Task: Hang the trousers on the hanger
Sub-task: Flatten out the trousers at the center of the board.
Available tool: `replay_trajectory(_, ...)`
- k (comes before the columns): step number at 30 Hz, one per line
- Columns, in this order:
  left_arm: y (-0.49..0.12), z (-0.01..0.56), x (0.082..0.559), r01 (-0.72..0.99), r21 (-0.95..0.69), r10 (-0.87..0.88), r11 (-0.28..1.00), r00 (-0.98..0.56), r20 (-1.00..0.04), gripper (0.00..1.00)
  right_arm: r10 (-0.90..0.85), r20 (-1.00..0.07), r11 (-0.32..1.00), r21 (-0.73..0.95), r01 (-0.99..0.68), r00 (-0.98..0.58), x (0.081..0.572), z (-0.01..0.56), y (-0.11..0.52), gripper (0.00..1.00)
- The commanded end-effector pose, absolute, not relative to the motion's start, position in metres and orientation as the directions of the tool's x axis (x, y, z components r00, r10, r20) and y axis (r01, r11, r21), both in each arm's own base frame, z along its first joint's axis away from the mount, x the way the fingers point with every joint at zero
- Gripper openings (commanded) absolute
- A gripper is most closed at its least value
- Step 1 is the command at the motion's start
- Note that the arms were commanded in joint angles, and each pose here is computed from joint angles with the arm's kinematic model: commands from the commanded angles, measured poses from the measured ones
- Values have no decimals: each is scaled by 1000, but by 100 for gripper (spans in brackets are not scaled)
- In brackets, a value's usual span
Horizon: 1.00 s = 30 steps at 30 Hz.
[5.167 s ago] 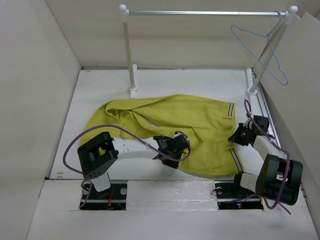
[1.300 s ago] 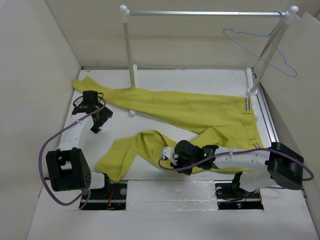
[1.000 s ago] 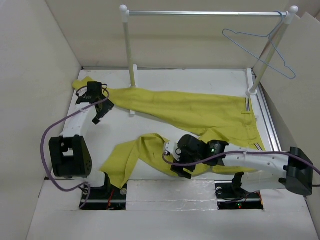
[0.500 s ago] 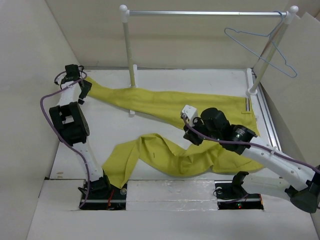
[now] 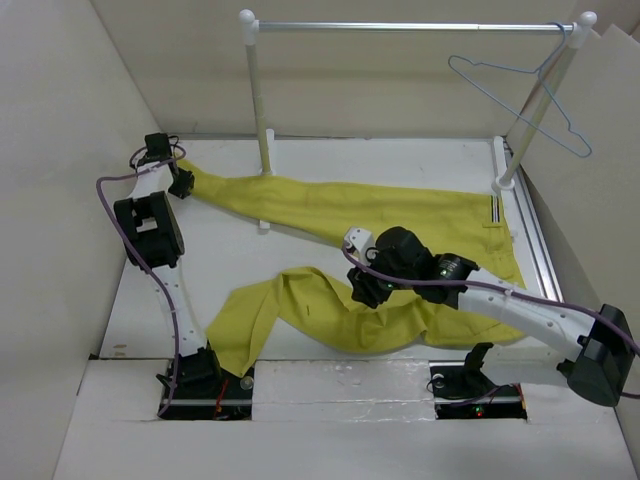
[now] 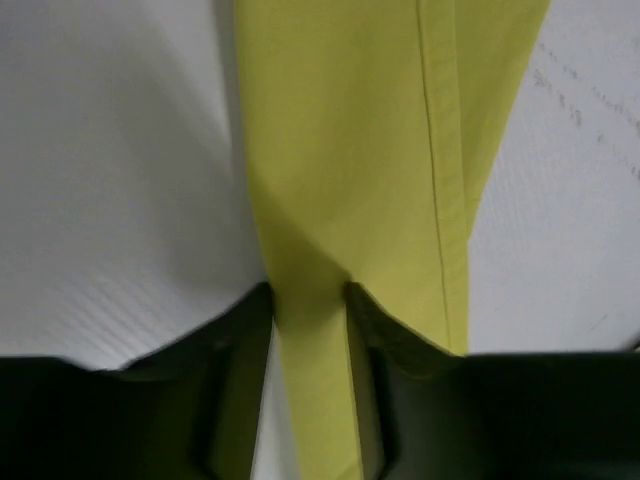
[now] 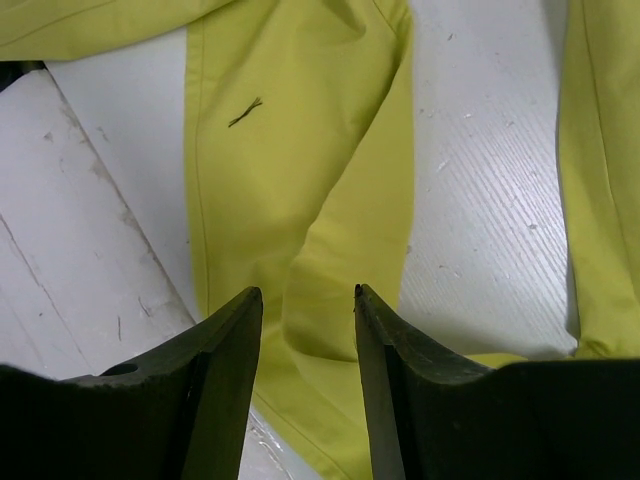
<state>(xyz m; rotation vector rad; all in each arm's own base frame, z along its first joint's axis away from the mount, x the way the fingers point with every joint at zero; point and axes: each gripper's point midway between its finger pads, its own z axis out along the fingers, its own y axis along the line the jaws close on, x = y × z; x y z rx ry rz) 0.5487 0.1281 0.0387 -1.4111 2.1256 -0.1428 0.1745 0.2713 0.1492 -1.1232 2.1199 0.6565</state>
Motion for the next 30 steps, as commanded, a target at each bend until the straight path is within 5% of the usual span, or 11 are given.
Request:
replay_trajectory(1, 131, 43, 566, -776, -433, -864, 459, -277, -420, 20, -482, -781, 498, 130, -857, -398, 179, 163, 288, 48)
replay_trajectory(4, 132, 51, 568, -768, -426, -854, 478, -292, -431, 0, -477, -785, 512, 118, -851, -395, 182, 168, 286, 48)
replay_trajectory(14, 105, 208, 485, -700, -446, -769, 558, -235, -594, 0, -500, -803, 509, 29, -860, -323, 193, 182, 271, 48)
replay_trajectory(21, 95, 244, 447, -679, -436, -750, 590, -262, -607, 1, -500, -823, 499, -19, -867, -270, 214, 194, 251, 48)
replay_trajectory(26, 121, 184, 490, -763, -315, -766, 565, -343, -544, 36, -491, -817, 531, -5, -847, -302, 224, 198, 239, 49)
replay_trajectory(27, 127, 169, 486, -795, -239, -763, 557, -376, -526, 62, -494, -814, 531, -3, -847, -306, 224, 198, 239, 49)
replay_trajectory(28, 131, 138, 495, -804, -175, -757, 569, -429, -493, 71, -492, -813, 536, -1, -844, -311, 226, 199, 237, 51)
replay_trajectory(30, 138, 162, 513, -787, -188, -736, 587, -423, -529, 84, -492, -812, 532, 3, -847, -312, 227, 198, 240, 54)
